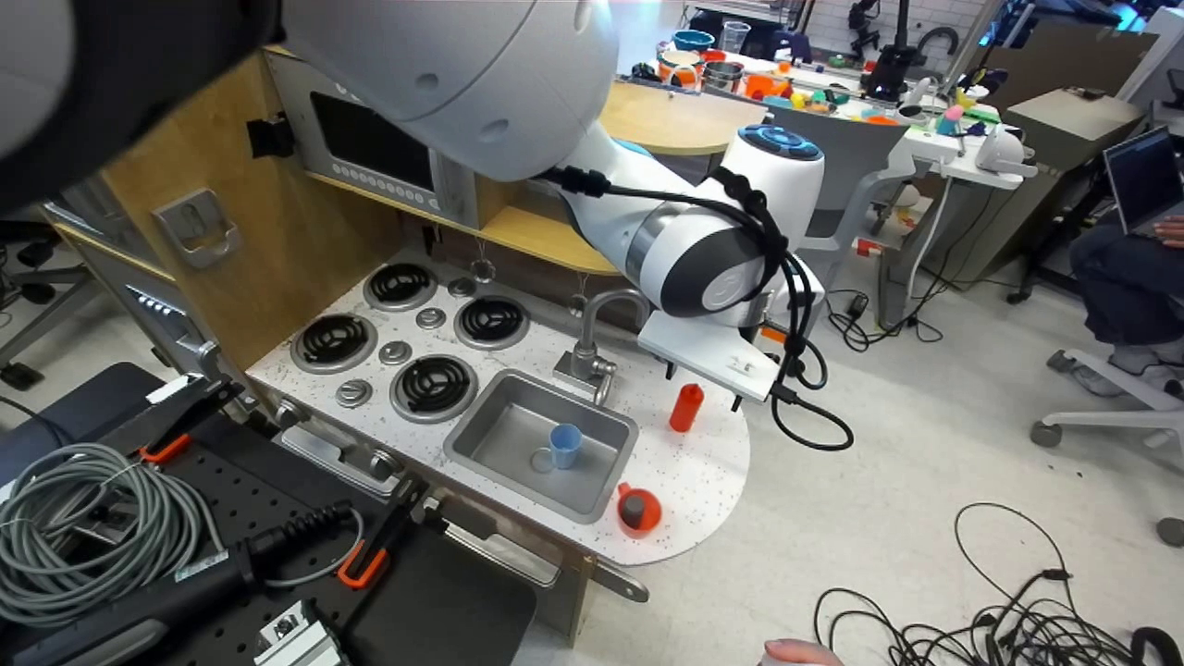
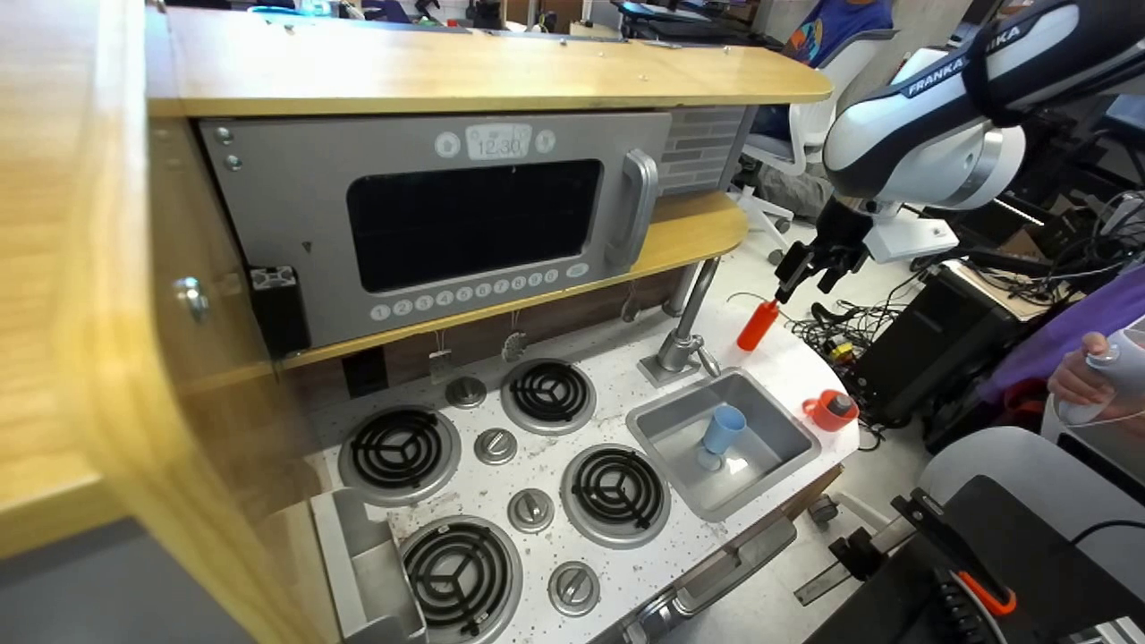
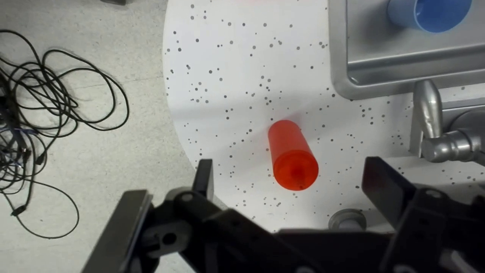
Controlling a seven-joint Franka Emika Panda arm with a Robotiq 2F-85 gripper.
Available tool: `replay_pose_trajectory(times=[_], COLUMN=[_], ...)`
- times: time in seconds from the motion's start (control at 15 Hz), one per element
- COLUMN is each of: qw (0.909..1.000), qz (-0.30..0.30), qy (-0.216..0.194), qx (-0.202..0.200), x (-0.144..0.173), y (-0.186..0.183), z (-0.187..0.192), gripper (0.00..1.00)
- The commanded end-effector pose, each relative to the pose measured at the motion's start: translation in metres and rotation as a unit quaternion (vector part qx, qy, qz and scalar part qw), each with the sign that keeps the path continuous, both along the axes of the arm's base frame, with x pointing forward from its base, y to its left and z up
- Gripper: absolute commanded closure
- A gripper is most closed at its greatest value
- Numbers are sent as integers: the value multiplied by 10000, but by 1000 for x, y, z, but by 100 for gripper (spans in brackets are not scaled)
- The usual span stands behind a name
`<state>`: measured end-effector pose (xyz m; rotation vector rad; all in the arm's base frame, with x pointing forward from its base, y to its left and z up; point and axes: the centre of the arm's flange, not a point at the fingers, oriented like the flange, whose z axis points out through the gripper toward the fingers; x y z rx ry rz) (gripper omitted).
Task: Move the orange ketchup bottle closer to the orange cup
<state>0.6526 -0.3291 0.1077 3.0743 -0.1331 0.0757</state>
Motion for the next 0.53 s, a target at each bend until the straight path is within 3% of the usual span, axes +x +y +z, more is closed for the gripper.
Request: replay_pose_trajectory(times=[0.0, 0.47], qw=[9999, 9996], qz=[-24, 60], qy=[78, 256], qx=[-79, -136], x=[29, 42], y=[-14, -13], z=[-14, -36], gripper=[0, 0])
